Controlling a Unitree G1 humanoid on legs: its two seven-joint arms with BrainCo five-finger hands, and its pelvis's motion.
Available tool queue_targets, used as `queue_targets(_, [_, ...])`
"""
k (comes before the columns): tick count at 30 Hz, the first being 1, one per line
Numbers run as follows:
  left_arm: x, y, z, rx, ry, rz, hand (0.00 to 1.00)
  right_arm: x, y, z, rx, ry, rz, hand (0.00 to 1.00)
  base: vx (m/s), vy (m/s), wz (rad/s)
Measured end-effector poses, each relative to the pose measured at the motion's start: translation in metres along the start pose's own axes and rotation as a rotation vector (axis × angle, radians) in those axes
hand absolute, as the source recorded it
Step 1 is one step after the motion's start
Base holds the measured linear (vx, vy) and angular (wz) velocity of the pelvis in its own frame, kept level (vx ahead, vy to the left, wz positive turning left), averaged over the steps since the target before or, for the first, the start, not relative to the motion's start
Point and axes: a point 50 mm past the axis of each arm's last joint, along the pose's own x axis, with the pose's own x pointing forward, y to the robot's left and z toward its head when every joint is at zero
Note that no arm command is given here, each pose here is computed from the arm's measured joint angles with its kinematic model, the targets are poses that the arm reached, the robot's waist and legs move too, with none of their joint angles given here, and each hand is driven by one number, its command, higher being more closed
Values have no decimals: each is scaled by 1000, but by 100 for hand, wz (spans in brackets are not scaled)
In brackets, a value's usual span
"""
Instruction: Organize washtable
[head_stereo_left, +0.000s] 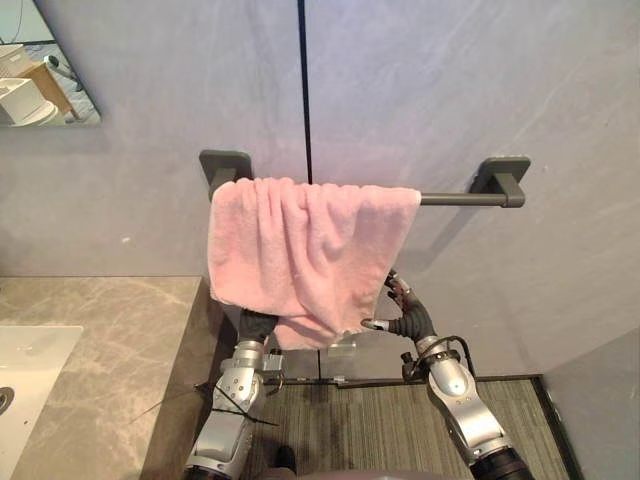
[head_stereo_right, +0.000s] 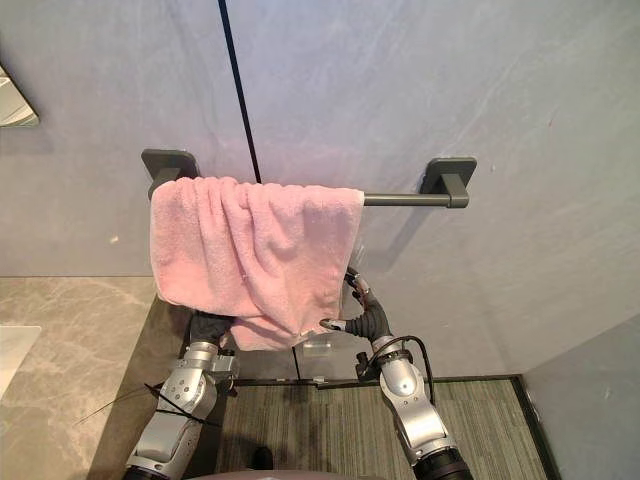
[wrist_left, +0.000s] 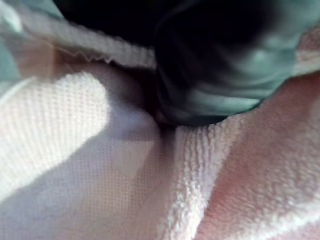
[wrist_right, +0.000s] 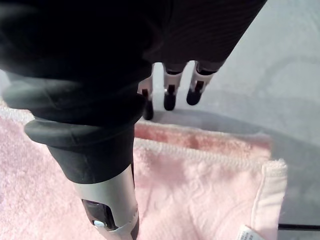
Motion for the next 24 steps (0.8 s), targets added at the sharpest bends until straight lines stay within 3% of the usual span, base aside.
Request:
queue_targets(2, [0, -1, 0, -2, 1, -4, 100, 2, 4, 2, -3, -8, 20, 0, -33, -8, 8])
queue_targets(3, [0, -1, 0, -5, 2, -6, 100, 5, 6, 5, -6, -20, 32, 100, -44, -9, 8])
queue_targets(13, [-1, -5, -1, -39, 10, -17, 100, 16, 21, 8, -19, -26, 108, 100, -15, -4, 2])
queue_targets(24, [0, -6, 0, -41, 1, -34, 100, 20, 12, 5, -13, -14, 63, 100, 0, 0, 0])
